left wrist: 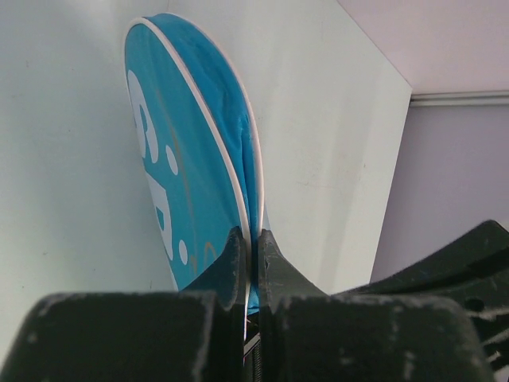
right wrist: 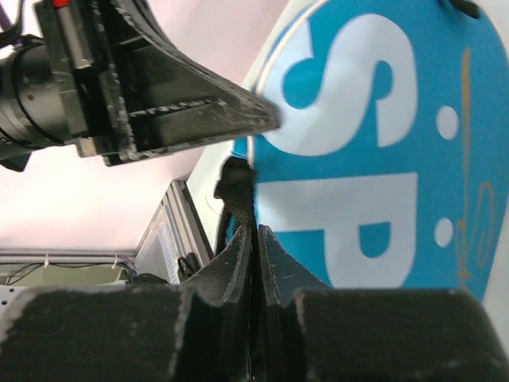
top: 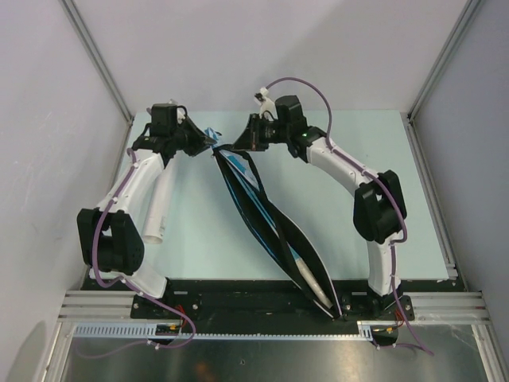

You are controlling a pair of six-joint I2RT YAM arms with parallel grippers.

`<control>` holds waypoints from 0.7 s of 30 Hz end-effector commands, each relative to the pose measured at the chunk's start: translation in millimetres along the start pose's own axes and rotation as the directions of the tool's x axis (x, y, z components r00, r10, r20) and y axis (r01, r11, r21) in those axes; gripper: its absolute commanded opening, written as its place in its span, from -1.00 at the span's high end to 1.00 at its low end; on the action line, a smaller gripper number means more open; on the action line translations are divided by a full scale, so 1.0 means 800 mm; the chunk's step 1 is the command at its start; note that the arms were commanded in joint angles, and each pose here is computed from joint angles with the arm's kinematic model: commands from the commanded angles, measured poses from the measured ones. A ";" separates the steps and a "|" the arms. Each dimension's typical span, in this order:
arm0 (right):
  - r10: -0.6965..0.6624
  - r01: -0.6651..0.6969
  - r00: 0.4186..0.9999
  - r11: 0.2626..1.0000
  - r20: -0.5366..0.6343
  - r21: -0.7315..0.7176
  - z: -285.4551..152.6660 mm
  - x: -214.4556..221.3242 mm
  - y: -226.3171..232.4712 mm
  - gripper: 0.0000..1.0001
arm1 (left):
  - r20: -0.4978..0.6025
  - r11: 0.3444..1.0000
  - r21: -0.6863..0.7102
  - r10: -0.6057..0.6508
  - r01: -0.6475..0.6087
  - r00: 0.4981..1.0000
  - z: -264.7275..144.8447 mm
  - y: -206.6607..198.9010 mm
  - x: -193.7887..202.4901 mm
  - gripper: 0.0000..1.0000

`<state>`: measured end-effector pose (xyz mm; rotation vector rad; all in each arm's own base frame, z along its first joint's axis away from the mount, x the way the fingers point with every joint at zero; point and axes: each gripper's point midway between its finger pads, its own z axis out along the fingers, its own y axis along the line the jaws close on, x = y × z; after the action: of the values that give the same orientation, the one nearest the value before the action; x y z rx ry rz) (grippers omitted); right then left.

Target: Pack up the badminton gear

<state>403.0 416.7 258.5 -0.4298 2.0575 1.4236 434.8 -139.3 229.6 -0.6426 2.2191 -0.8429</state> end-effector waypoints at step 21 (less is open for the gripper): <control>-0.520 0.495 0.854 0.795 -0.025 0.350 0.010 0.006 0.097 0.03 | -0.006 0.987 -0.081 -0.137 0.136 0.991 -0.036 -0.010 0.001 1.00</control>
<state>358.9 443.7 275.9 -0.6825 2.0389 0.8354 424.2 -129.6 225.4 -0.7894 2.2586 -0.7854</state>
